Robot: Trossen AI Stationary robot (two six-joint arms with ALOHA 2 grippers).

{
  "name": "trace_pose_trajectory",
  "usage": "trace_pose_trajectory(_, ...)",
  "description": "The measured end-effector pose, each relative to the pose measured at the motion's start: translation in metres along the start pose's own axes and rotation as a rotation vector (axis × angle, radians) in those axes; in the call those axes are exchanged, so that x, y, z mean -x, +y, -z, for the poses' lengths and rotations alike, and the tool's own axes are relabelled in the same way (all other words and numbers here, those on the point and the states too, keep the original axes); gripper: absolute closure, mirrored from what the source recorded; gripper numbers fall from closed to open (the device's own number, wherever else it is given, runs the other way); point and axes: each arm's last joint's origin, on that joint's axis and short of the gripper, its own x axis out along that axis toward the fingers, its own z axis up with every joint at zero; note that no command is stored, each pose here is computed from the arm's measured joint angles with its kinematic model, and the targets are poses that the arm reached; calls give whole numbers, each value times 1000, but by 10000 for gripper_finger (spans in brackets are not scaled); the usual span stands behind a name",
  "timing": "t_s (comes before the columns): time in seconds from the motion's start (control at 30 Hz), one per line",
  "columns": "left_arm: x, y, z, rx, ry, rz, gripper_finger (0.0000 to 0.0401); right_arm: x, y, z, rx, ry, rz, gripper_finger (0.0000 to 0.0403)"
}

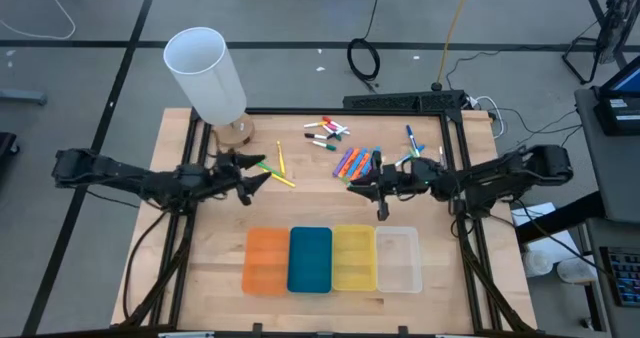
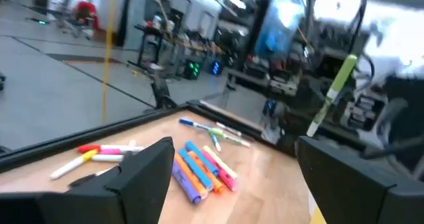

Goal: Pick & Place Markers
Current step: Put the left green marker pen into the orange bin

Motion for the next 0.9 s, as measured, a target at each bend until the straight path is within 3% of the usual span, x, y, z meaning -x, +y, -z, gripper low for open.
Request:
trace_pose_trajectory(0.13,-32,-12,3,-21,106,32,77,-11,1,5,0,26,-9,376)
trace_pose_trajectory(0.23,-61,-28,4,-38,145,147,77,-16,2,9,3,42,-14,375)
trace_pose_trajectory(0.37,-102,-52,3,-109,103,277,77,-17,3,10,30,43,3,375)
trace_pose_trajectory(0.57,-149,-83,1,-217,63,372,77,-16,1,6,46,19,60,374)
trace_pose_trajectory(0.9,-180,-95,-6,-289,4,371,77,-17,11,4,57,-3,21,374)
